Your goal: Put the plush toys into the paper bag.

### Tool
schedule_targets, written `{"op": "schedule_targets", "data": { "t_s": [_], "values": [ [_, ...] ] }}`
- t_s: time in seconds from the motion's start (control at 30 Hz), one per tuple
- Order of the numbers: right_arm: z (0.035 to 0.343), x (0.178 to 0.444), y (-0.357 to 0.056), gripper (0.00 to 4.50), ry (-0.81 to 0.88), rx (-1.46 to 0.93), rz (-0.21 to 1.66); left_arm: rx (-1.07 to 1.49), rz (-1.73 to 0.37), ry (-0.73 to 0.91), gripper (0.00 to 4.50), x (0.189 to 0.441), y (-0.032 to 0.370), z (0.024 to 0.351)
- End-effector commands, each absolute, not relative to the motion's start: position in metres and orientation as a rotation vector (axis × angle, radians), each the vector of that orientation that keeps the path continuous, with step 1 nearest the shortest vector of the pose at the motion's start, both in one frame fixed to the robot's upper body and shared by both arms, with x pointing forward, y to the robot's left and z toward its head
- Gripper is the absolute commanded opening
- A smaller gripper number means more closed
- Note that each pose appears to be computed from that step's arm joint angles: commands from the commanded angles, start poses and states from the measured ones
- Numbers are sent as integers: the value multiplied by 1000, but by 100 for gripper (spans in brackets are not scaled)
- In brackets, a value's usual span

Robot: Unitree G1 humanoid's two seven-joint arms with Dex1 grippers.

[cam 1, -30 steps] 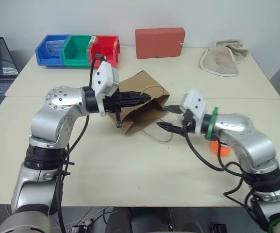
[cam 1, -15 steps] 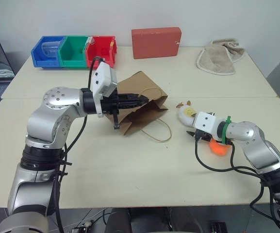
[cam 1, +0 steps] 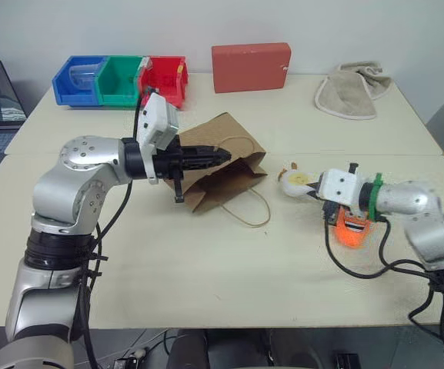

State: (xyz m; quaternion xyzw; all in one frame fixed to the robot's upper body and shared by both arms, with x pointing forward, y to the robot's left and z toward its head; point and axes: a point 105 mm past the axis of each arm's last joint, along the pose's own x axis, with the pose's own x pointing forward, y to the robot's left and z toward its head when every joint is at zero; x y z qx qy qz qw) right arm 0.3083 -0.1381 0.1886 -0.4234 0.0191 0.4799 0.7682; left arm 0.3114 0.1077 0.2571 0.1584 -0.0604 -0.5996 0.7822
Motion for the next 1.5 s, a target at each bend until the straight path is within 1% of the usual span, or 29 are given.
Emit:
{"op": "schedule_targets", "data": {
  "t_s": [0.03, 0.1, 0.13, 0.23, 0.37, 0.53, 0.63, 0.7, 0.8, 0.87, 1.03, 1.07, 1.17, 1.33, 1.4, 1.43, 1.47, 1.5],
  "values": [
    [213, 274, -113, 2, 12, -782, 1227, 367, -1314, -187, 0, 304, 107, 273],
    [215, 270, -108, 2, 32, -723, 1237, 363, -1320, -186, 0, 304, 107, 273],
    [215, 275, -103, 2, 23, -716, 1222, 367, -1324, -187, 0, 304, 106, 274],
    [210, 309, -79, 2, -39, -714, 1106, 322, -1347, -213, 0, 300, 104, 283],
    [202, 340, -51, 2, -74, -730, 1027, 264, -1369, -232, 0, 295, 102, 291],
    [194, 358, -22, 2, -98, -724, 993, 266, -1374, -218, 0, 294, 101, 287],
    [202, 369, -7, 2, -135, -671, 930, 260, -1378, -205, 0, 294, 100, 282],
    [205, 371, -4, 2, -141, -629, 912, 261, -1375, -201, 0, 294, 99, 279],
    [204, 372, -5, 79, -146, -623, 894, 261, -1369, -197, 0, 296, 99, 277],
    [203, 371, -6, 148, -143, -626, 895, 262, -1364, -195, 0, 297, 99, 276],
    [205, 356, -15, 319, -138, -613, 934, 274, -1354, -187, 0, 300, 98, 271],
    [207, 349, -20, 355, -135, -612, 961, 272, -1352, -187, 0, 301, 97, 271],
    [214, 327, -37, 355, -124, -597, 1032, 275, -1352, -184, 0, 302, 95, 267],
    [223, 297, -86, 355, -56, -655, 1089, 278, -1358, -180, 0, 304, 90, 261],
    [222, 289, -109, 355, -1, -695, 1083, 285, -1359, -179, 0, 304, 89, 259],
    [216, 285, -132, 355, 78, -734, 1054, 286, -1360, -178, 0, 304, 89, 258],
    [209, 286, -157, 355, 157, -786, 986, 289, -1361, -176, 0, 305, 89, 257],
    [204, 286, -174, 355, 208, -821, 941, 290, -1363, -174, 0, 304, 89, 256]
  ]
}}
